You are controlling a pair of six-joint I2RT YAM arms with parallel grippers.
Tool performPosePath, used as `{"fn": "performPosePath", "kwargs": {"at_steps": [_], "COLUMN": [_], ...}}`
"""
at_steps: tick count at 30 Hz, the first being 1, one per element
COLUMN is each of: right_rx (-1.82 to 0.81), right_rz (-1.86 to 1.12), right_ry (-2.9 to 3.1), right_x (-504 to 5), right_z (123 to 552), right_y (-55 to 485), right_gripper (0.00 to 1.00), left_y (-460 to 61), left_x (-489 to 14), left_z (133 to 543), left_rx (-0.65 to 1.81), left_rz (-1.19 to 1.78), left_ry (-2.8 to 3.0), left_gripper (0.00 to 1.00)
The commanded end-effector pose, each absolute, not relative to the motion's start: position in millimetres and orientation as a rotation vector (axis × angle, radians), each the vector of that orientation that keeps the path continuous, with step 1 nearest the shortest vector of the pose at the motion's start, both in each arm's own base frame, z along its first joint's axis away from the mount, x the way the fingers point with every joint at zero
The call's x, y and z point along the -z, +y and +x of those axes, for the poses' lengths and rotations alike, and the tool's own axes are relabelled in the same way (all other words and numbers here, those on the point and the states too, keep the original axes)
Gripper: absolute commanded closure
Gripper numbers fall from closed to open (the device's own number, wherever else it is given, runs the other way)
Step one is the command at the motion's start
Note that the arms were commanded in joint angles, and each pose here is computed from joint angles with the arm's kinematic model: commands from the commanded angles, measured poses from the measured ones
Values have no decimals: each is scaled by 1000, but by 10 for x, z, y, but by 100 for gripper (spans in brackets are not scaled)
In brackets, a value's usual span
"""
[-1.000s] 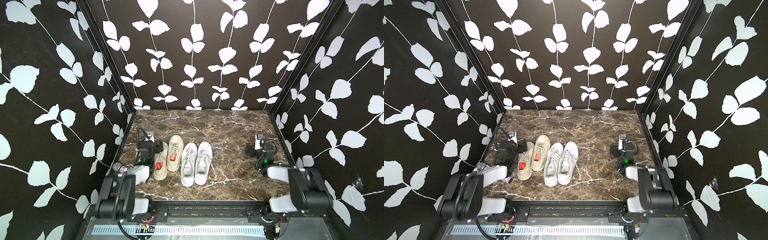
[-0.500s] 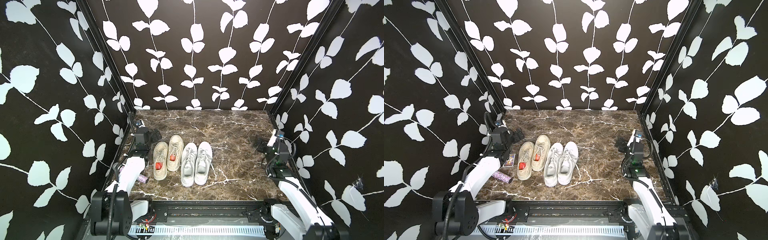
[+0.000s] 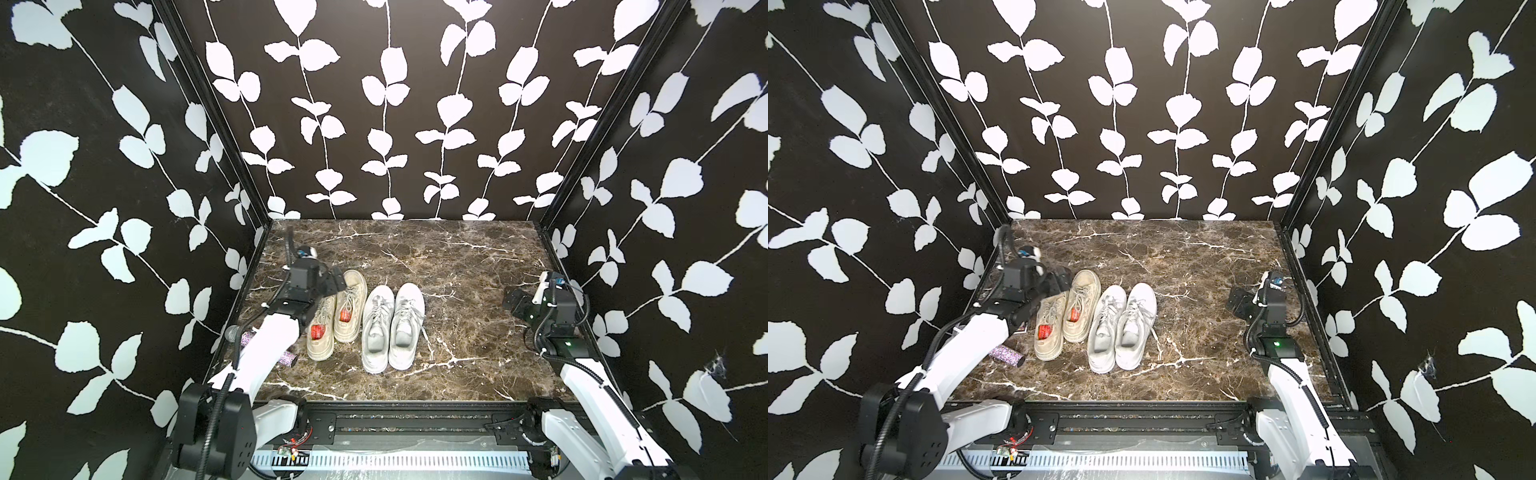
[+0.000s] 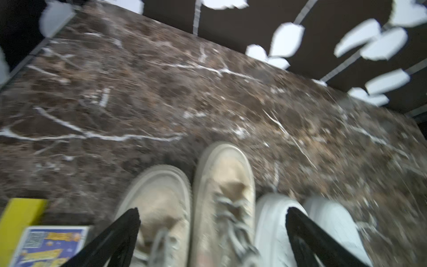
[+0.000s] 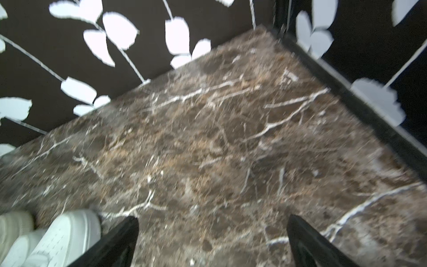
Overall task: Remove the insole from the shoe
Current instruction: Move the shoe to the center of the board.
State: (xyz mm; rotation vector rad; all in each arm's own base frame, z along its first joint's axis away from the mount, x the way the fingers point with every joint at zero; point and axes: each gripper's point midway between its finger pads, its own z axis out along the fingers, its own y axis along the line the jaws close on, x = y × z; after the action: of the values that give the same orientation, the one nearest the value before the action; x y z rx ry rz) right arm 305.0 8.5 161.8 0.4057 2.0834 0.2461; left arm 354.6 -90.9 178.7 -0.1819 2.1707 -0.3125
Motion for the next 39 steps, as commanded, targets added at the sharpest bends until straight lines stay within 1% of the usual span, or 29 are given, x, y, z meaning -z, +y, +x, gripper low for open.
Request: {"fn": "performPosePath", "kwargs": {"at_steps": [1,5,11,14,18,21,29,31,39], "right_rx": [-364,-417,-460,-495,-525,-539,-515,-507,-484], "right_rz": [370,316,261,225,182,177,174,177,176], "right_ry": [2168,2215,2246,2264,2295,2307,2318,2322,2335], "right_x": [-1533,-1435,-1386,-1353,-1293,-1263,-1232,-1226,-1199], "right_z": [2964,2889,2797,2762,2740,2738,2724,2717,2703], "right_y": [342,586,893,1088,1323,1413,1422,1409,1383], "right_gripper": [1,1,1,1,1,1,1,1,1], "left_y": [-1136,-1606,-2305,-2590,-2866,-2989,-3070,-3074,-3100], "left_x": [-1940,-1960,-1987,-1977,-1814,-1700,-1470,-1404,-1227], "left_z": [3397,3207,2827,2671,2560,2502,2458,2453,2481], "left_rx": [326,368,470,534,608,643,637,626,577], "left_rz": [-93,86,347,430,487,512,526,525,532], "left_ry": [2168,2208,2240,2249,2303,2332,2402,2425,2476], "left_gripper": [1,0,4,6,16,22,37,39,39]}}
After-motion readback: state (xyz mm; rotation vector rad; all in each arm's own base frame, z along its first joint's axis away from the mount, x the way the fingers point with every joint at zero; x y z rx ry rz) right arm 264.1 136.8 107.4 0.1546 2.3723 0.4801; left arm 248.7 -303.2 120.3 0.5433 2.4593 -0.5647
